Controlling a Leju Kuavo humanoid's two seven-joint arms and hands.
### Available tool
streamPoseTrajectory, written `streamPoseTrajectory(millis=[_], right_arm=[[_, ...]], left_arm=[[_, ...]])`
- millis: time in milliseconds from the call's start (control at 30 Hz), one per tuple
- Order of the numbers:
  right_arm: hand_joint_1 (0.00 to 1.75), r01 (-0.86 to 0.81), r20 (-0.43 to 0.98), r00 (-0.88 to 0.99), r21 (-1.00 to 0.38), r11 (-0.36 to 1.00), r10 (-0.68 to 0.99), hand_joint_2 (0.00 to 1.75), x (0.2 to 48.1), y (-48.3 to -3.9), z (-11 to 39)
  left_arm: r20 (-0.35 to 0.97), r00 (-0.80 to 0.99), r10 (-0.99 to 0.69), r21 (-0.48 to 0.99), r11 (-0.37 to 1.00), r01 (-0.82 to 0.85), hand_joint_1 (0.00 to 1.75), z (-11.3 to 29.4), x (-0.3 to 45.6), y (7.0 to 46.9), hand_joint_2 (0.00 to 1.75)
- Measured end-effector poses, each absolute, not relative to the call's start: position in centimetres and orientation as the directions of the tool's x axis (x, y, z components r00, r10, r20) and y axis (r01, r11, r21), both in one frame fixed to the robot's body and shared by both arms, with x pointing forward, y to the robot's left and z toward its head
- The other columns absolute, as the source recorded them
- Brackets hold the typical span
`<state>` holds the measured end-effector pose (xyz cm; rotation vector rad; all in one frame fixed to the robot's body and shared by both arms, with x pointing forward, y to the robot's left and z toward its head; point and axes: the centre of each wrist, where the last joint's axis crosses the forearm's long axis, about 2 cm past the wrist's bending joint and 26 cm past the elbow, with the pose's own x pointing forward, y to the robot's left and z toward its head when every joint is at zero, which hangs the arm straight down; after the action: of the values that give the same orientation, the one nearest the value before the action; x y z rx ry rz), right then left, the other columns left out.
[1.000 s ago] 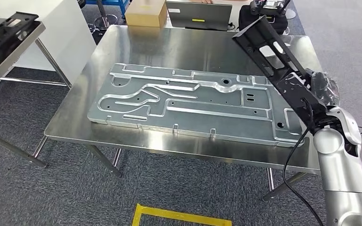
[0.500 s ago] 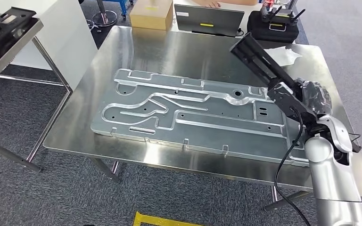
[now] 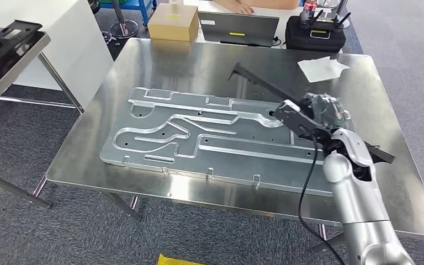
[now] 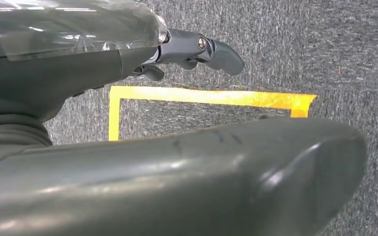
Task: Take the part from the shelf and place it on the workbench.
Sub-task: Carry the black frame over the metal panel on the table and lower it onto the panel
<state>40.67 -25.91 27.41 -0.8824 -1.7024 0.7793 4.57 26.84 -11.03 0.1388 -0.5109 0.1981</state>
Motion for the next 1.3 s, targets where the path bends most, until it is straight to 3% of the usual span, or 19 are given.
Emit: streamPoseTrajectory(millis=[633, 1233, 1300], right_arm=[[1.75, -0.088, 0.417, -0.393, -0.904, 0.417, 0.820, 1.75, 42.2, -14.0, 24.5], [1.75, -0.165, 0.425, -0.417, -0.905, 0.393, 0.804, 1.75, 42.2, -10.4, 23.0], [0.87, -0.165, 0.428, -0.414, -0.903, 0.396, 0.804, 1.75, 42.2, -10.4, 22.9]], left_arm=[[0.478, 0.843, 0.246, 0.102, 0.938, -0.332, 0.00, -11.0, 4.8, 26.7, 0.00], [0.423, 0.841, 0.337, 0.152, 0.889, -0.433, 0.00, -11.0, 4.6, 26.8, 0.00], [0.432, 0.835, 0.340, 0.150, 0.886, -0.438, 0.00, -11.0, 4.5, 26.8, 0.87]])
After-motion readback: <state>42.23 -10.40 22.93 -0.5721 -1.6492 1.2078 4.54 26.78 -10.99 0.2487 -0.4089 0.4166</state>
